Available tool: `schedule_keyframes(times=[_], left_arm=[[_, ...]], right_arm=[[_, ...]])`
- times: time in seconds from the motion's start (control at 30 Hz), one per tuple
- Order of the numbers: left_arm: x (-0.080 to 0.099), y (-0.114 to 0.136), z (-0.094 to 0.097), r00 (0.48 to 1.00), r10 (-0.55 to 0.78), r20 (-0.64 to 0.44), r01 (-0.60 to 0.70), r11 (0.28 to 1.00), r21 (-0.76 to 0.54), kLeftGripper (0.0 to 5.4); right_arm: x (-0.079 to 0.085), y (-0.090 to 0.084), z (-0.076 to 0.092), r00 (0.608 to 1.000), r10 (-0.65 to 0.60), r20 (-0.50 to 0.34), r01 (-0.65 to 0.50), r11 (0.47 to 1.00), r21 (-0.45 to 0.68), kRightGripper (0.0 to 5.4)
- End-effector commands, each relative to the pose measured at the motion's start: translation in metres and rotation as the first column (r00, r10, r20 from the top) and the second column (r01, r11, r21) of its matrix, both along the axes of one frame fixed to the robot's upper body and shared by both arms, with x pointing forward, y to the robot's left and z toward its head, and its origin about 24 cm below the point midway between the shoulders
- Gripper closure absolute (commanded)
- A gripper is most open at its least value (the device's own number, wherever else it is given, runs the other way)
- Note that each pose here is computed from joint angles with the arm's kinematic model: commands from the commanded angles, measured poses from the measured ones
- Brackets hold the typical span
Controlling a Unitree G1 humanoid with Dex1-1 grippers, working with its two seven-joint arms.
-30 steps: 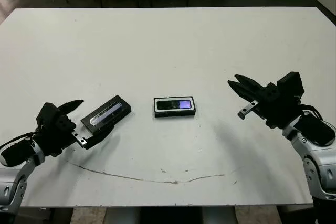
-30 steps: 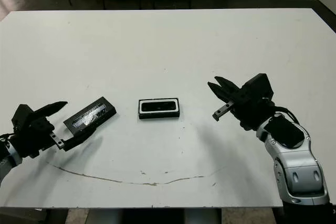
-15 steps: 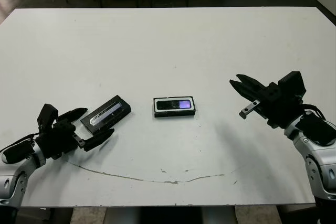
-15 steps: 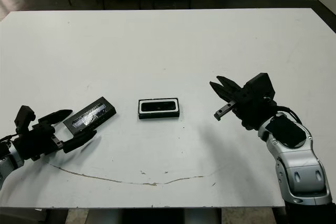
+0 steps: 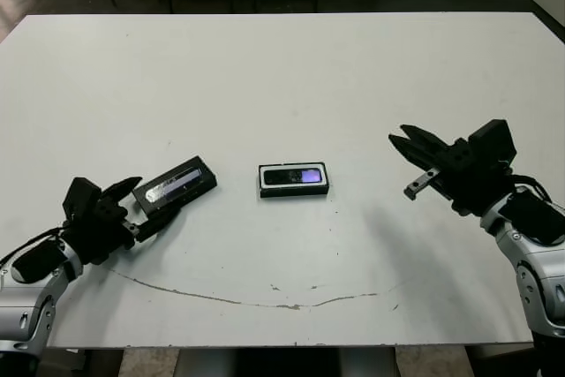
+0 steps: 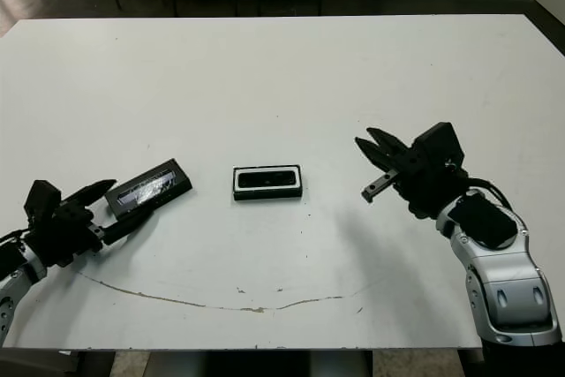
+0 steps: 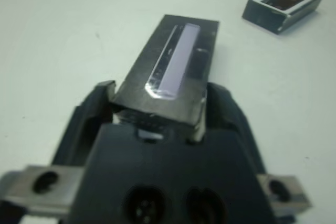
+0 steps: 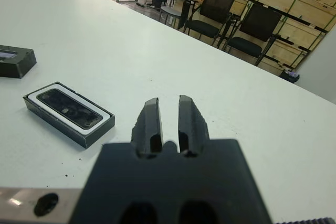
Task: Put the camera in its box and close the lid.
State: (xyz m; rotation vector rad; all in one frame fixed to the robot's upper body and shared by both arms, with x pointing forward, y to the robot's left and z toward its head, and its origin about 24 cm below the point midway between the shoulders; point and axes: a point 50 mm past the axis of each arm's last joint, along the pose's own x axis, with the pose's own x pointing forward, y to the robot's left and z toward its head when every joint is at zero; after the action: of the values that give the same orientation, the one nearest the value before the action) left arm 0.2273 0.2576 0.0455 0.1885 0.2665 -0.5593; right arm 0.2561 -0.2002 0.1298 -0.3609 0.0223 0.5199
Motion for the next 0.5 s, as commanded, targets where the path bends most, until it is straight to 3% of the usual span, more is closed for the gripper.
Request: schedule_keyframes(times=[0.03,0.23,0.5], left_arm=[[-0.008,-0.002,-0.009,0.994,-0.061,-0.095,0.063,0.998,0.014,3.46],[-0.003,-0.002,0.008,0.979,-0.168,-0.112,0.175,0.983,0.053,4.53],[0.002,-0.001,0.015,0.979,-0.178,-0.099,0.183,0.982,0.044,4.67]], right_arm=[[0.0,-0.004,-0.005,0.999,-0.015,-0.036,0.015,1.0,-0.007,5.4],[0.001,-0.003,-0.005,0.999,-0.016,-0.03,0.015,1.0,-0.004,5.4],[0.0,-0.003,-0.006,0.999,-0.021,-0.027,0.021,1.0,-0.009,5.4]])
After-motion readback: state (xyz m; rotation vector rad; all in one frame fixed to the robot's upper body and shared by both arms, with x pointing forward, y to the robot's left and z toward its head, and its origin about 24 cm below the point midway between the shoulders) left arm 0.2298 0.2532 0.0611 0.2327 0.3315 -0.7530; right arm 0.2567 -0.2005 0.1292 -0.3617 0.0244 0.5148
